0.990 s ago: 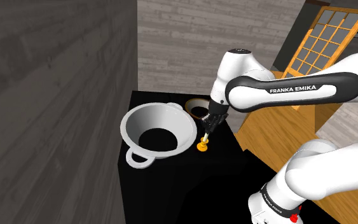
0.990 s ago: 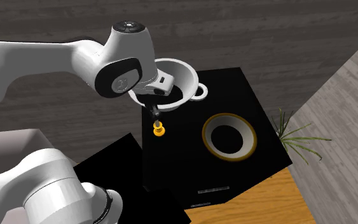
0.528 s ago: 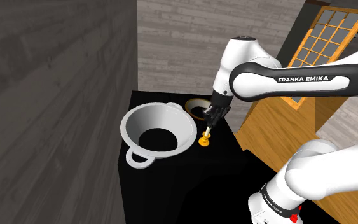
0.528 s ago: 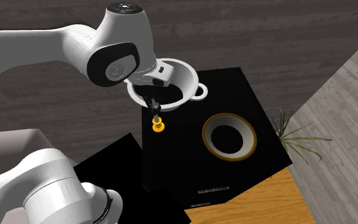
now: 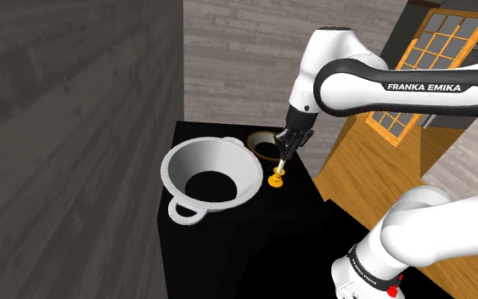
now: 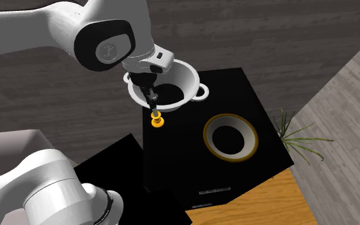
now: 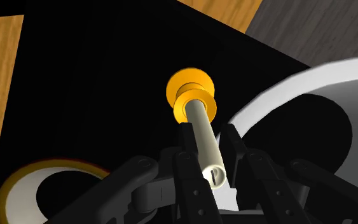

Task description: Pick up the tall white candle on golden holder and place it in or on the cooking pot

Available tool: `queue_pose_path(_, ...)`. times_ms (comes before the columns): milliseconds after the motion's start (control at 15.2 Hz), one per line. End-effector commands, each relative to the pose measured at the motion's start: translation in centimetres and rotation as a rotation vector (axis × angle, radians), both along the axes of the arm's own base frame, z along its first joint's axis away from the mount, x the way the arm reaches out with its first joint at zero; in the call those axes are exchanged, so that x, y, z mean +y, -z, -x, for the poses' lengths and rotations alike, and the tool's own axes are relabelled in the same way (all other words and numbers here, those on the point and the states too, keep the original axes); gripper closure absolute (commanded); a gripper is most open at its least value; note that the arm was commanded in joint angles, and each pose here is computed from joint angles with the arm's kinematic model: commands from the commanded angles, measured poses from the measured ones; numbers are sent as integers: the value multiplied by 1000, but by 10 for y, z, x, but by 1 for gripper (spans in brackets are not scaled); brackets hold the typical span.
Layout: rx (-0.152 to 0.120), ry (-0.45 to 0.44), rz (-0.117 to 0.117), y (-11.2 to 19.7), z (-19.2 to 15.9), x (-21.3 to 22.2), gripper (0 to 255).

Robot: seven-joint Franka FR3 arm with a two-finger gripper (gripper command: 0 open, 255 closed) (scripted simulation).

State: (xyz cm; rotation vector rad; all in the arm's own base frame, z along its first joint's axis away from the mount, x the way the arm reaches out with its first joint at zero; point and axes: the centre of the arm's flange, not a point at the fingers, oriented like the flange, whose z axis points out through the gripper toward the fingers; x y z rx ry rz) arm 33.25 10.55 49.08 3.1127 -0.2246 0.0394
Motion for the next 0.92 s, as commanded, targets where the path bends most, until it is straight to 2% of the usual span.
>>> queue_pose_path(0, 0, 0, 0, -10, -1, -1, 255)
queue_pose_path(858, 0, 0, 0, -79, -1, -1, 255)
